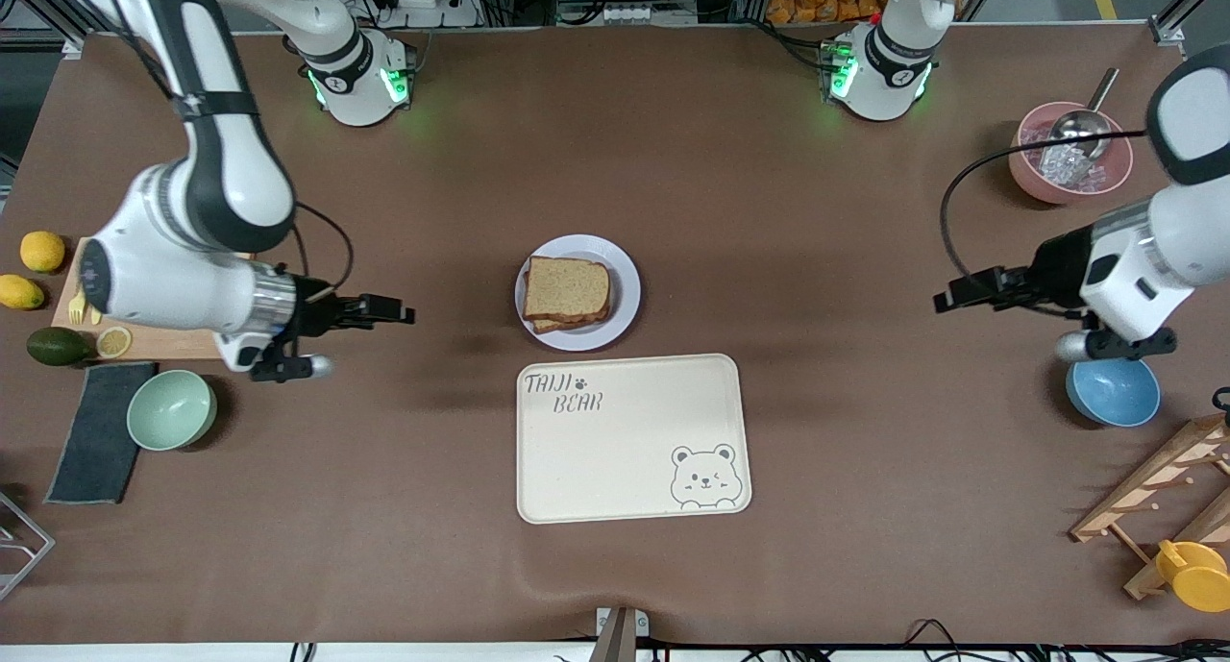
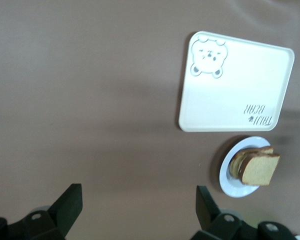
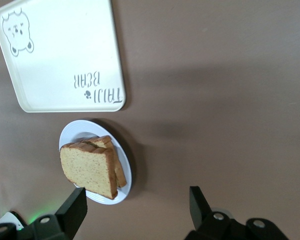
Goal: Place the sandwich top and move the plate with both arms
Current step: 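Withdraw the right gripper while the left gripper reaches toward the plate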
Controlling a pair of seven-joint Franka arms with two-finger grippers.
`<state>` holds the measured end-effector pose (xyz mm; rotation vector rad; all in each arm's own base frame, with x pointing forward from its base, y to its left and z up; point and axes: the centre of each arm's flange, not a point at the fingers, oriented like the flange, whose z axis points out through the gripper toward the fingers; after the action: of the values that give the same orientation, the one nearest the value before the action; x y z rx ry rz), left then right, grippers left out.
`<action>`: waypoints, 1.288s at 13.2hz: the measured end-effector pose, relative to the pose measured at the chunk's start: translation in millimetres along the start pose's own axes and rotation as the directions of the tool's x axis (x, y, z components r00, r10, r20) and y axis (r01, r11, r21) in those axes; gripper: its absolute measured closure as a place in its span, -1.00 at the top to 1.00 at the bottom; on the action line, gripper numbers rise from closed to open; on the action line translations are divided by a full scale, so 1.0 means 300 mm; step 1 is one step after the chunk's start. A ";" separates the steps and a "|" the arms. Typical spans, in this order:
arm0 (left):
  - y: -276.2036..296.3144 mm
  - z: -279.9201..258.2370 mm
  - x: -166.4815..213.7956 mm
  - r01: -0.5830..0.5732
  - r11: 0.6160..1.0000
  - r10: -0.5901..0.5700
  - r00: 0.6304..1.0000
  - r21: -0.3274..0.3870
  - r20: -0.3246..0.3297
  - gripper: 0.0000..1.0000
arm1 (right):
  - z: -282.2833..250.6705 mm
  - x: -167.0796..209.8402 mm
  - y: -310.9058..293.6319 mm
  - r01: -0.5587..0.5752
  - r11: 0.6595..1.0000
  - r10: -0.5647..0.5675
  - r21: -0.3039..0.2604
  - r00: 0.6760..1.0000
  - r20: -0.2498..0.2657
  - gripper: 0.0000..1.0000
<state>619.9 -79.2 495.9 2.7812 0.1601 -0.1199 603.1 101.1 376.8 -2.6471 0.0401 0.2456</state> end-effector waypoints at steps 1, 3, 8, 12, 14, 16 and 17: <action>0.035 0.086 0.019 -0.012 1.000 0.012 1.000 -0.006 -0.002 1.00 | -0.066 0.011 0.047 -0.006 1.000 0.006 -0.021 1.000 -0.007 0.83; 0.101 0.284 0.022 0.000 0.997 0.002 1.000 -0.074 0.021 1.00 | -0.205 0.029 0.152 -0.012 0.994 0.008 -0.109 0.999 -0.031 0.87; 0.182 0.608 -0.109 0.008 0.977 0.017 0.993 -0.215 0.117 1.00 | -0.465 0.023 0.273 0.002 0.979 -0.014 -0.202 0.998 -0.057 0.92; 0.225 0.904 -0.272 0.102 0.899 -0.069 0.993 -0.425 0.093 1.00 | -0.621 -0.001 0.306 0.032 0.968 -0.048 -0.248 0.997 -0.058 0.92; 0.245 1.043 -0.335 0.138 0.852 -0.109 0.990 -0.505 0.087 1.00 | -0.730 -0.033 0.241 0.055 0.965 -0.069 -0.257 0.997 -0.046 0.89; 0.270 1.195 -0.404 0.158 0.799 -0.142 0.987 -0.580 0.073 1.00 | -0.834 -0.070 0.178 0.075 0.960 -0.092 -0.269 0.994 -0.053 0.85; 0.275 1.268 -0.442 0.150 0.788 -0.143 0.988 -0.598 0.060 1.00 | -0.864 -0.082 0.168 0.076 0.956 -0.095 -0.282 0.994 -0.054 0.81</action>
<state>474.8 -301.9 182.0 2.1236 0.3477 -0.1007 618.4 -64.3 583.4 -2.9296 -0.0941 0.1423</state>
